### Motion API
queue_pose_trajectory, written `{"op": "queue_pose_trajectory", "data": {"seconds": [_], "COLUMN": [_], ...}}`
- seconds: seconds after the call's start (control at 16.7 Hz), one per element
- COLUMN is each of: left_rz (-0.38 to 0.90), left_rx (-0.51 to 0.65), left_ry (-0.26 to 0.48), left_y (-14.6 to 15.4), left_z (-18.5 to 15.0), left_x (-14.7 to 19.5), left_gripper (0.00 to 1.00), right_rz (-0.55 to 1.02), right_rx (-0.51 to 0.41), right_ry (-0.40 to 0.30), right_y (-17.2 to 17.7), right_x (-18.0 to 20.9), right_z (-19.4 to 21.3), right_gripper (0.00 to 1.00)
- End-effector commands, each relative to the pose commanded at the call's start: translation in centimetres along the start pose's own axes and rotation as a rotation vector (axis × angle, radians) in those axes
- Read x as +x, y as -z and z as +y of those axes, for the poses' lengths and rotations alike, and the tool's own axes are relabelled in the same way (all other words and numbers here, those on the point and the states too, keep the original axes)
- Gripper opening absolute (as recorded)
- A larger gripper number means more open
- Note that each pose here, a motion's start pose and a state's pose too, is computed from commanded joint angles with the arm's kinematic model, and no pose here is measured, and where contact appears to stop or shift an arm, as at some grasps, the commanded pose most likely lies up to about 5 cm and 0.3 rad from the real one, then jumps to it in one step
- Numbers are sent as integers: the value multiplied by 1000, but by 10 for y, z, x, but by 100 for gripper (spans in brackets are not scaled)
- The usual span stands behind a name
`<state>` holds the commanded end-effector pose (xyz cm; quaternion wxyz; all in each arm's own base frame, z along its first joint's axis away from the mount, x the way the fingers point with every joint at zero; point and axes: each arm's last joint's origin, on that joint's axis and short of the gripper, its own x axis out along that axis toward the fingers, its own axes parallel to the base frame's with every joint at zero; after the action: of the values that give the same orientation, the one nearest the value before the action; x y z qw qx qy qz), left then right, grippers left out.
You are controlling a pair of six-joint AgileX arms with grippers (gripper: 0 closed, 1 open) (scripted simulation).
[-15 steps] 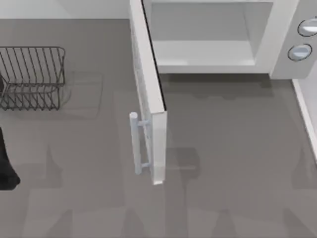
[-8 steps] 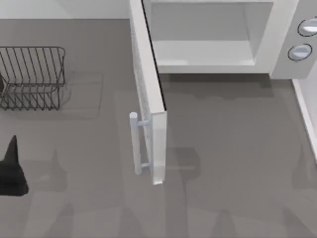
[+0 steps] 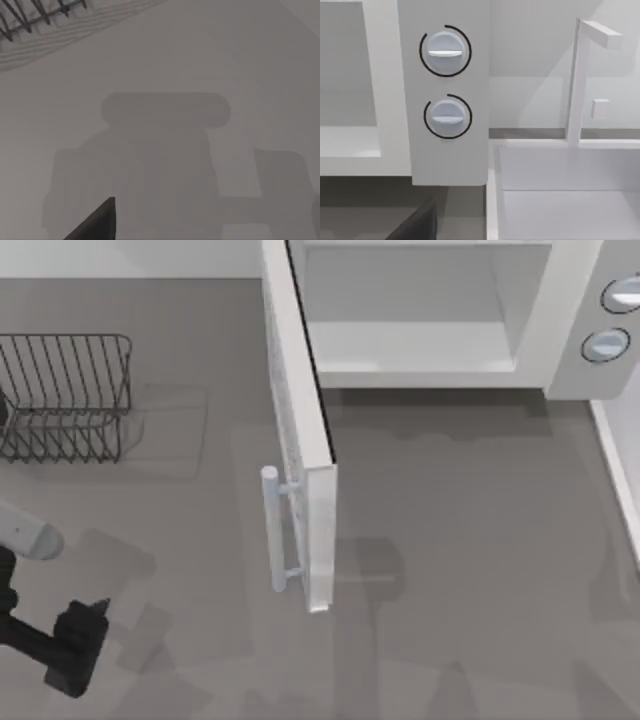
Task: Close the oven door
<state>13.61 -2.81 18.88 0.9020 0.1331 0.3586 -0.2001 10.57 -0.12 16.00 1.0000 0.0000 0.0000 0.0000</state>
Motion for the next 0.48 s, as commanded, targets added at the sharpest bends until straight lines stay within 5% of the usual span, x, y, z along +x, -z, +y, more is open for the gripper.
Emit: {"op": "queue_pose_trajectory", "data": {"seconds": [0.48], "left_rz": [480], "left_rx": [267], "left_ry": [426], "left_y": [-97], "left_z": [0], "left_x": [24], "left_gripper": [100], "right_rz": [0], "right_rx": [0], "right_ry": [0], "right_y": [0], "right_x": [0], "right_z": [0], "right_gripper": [100]}}
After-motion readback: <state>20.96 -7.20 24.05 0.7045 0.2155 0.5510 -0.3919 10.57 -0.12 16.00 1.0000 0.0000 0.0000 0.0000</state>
